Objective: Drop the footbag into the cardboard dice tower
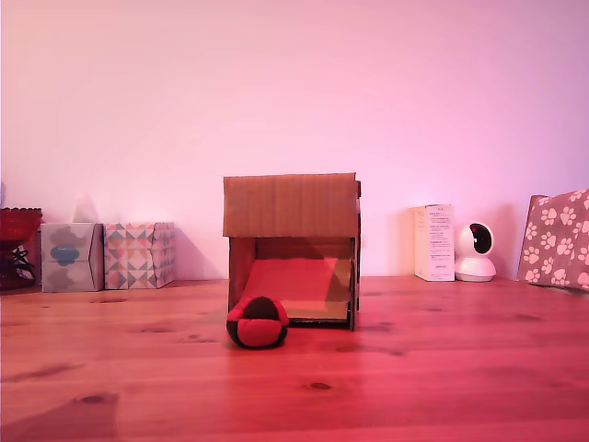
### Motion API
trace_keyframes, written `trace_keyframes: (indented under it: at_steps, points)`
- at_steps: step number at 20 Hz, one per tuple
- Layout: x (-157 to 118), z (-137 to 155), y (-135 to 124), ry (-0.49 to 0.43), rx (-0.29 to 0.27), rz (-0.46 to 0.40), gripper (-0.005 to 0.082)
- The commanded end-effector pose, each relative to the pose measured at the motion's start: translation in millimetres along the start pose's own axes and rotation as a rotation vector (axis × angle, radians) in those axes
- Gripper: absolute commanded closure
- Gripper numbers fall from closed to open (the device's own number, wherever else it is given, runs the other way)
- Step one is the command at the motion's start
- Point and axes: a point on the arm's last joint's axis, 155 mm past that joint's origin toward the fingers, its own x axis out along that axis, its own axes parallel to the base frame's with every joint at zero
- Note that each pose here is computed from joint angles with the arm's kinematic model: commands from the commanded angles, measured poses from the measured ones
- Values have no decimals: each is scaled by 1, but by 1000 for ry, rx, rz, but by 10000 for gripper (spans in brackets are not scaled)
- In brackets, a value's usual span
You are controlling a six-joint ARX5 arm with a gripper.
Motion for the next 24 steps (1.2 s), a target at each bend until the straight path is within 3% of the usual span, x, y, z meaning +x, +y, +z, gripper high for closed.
trace_keyframes:
  at_steps: [1, 6, 7, 12, 17, 24]
  points:
    - [-3, -44, 7, 160, -25, 30, 788]
    - [-3, -44, 7, 160, -27, 30, 788]
    - [-3, -43, 7, 156, -49, 29, 788]
    - [-4, -18, -19, 95, -104, -97, 788]
    - [-11, 7, -44, 67, -109, -212, 788]
    - [-9, -2, -85, 198, -121, -383, 788]
